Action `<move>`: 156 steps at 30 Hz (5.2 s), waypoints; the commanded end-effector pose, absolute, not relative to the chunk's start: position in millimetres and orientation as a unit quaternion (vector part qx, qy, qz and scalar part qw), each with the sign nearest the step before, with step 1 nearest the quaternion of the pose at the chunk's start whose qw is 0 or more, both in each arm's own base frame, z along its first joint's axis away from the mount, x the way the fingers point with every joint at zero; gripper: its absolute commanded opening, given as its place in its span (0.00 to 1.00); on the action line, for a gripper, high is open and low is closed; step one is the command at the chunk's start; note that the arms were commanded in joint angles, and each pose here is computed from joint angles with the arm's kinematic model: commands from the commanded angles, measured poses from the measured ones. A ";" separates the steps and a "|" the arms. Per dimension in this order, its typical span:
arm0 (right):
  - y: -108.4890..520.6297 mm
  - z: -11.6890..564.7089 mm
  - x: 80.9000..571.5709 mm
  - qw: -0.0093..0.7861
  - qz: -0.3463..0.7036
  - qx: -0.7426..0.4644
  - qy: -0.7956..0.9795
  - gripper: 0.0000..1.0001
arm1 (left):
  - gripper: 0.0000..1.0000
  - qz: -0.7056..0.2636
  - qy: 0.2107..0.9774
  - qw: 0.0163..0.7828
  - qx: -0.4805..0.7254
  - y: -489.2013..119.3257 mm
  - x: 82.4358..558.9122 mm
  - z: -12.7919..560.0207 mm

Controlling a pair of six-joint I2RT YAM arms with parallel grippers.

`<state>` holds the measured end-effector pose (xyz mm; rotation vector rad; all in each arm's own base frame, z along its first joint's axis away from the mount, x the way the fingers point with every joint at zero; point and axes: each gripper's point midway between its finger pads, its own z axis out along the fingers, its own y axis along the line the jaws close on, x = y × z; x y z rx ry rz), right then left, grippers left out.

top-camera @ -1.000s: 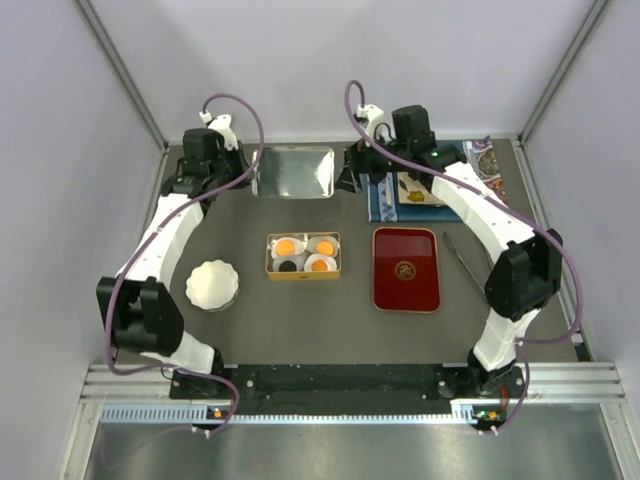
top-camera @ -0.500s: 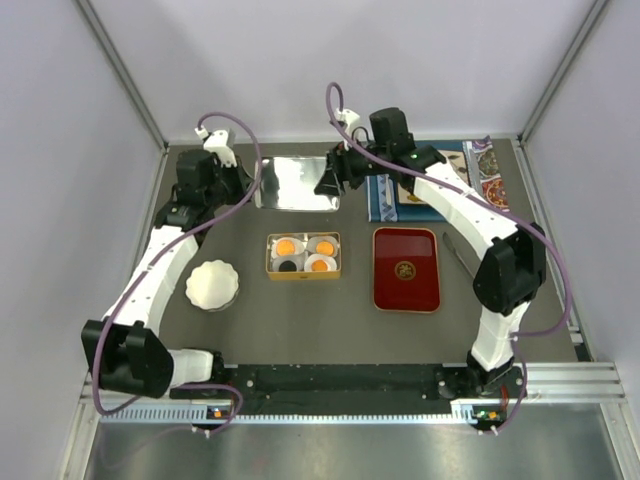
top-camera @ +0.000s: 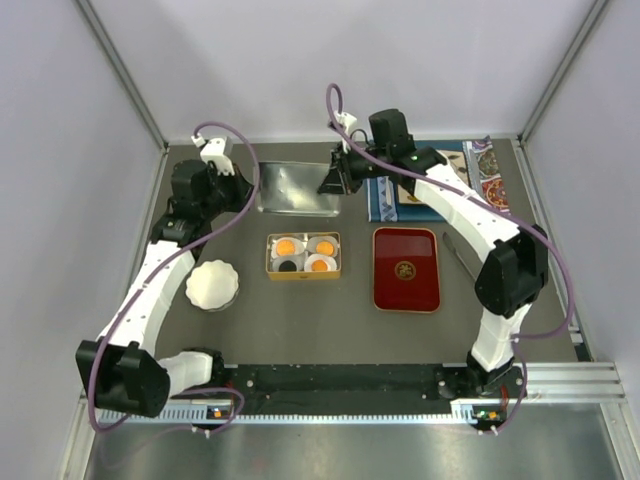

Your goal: Pack the cookies

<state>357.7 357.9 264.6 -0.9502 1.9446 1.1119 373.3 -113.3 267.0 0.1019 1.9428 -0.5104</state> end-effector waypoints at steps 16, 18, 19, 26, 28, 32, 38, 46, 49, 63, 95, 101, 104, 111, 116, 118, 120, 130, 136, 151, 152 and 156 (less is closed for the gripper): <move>282.6 332.7 378.5 0.519 0.129 -0.481 0.695 0.00 | 0.68 -0.280 0.752 0.569 0.179 -141.9 312.1 355.1; 276.4 333.4 378.3 0.526 0.078 -0.509 0.677 0.00 | 0.68 -0.292 0.755 0.557 0.185 -145.3 305.8 360.5; 271.8 340.9 377.1 0.534 0.061 -0.511 0.671 0.00 | 0.68 -0.298 0.755 0.553 0.190 -147.4 303.4 362.6; 261.6 378.8 373.3 0.564 -0.044 -0.577 0.589 0.00 | 0.67 -0.326 0.778 0.504 0.188 -153.2 304.5 364.4; 266.9 379.5 365.4 0.565 -0.074 -0.596 0.565 0.00 | 0.68 -0.344 0.777 0.493 0.189 -158.1 305.3 368.2; 277.0 376.9 343.1 0.575 -0.131 -0.640 0.493 0.00 | 0.68 -0.366 0.776 0.478 0.188 -163.2 304.2 374.0; 274.6 346.2 323.6 0.563 -0.193 -0.657 0.462 0.00 | 0.68 -0.396 0.793 0.426 0.183 -163.9 308.6 361.4; 279.8 343.0 279.0 0.647 -0.283 -0.641 0.302 0.00 | 0.68 -0.411 0.816 0.357 0.195 -166.5 308.8 330.0; 279.2 340.3 264.8 0.663 -0.301 -0.637 0.253 0.00 | 0.68 -0.424 0.818 0.328 0.207 -169.2 307.1 317.7; 301.6 328.8 229.9 0.713 -0.304 -0.621 0.113 0.00 | 0.68 -0.462 0.820 0.259 0.217 -177.3 311.9 282.6; 342.9 306.2 256.7 0.702 -0.313 -0.629 0.121 0.24 | 0.17 -0.554 0.779 0.201 0.215 -195.6 278.7 277.3; 340.0 299.8 263.2 0.685 -0.320 -0.639 0.139 0.60 | 0.11 -0.558 0.774 0.211 0.212 -196.6 280.5 282.1; 337.4 297.4 264.8 0.680 -0.321 -0.643 0.147 0.71 | 0.08 -0.557 0.776 0.218 0.200 -197.4 284.1 282.6; 329.2 285.8 264.9 0.660 -0.318 -0.659 0.172 0.86 | 0.00 -0.570 0.770 0.221 0.184 -197.3 296.5 291.1; 321.8 265.2 261.5 0.632 -0.294 -0.684 0.216 0.87 | 0.00 -0.570 0.761 0.254 0.176 -196.4 323.1 307.5; 319.3 253.7 259.6 0.617 -0.281 -0.695 0.239 0.88 | 0.00 -0.570 0.753 0.282 0.167 -196.5 337.8 319.7; 316.9 253.9 257.7 0.610 -0.271 -0.699 0.259 0.88 | 0.00 -0.578 0.750 0.285 0.147 -197.0 345.1 327.8; 310.3 277.3 259.5 0.572 -0.145 -0.662 0.463 0.89 | 0.00 -0.594 0.733 0.320 0.087 -186.9 377.8 342.7; 305.6 326.9 262.7 0.577 -0.049 -0.577 0.577 0.90 | 0.00 -0.567 0.756 0.320 0.061 -177.8 384.1 317.1; 254.0 399.9 328.1 0.484 0.226 -0.361 0.764 0.92 | 0.00 -0.529 0.802 0.275 0.034 -168.0 355.5 246.4; 252.1 394.9 328.7 0.471 0.246 -0.353 0.770 0.92 | 0.00 -0.529 0.803 0.272 0.032 -167.8 353.1 241.5; 250.3 365.3 319.8 0.421 0.315 -0.359 0.771 0.90 | 0.00 -0.526 0.808 0.262 0.024 -167.6 341.0 225.7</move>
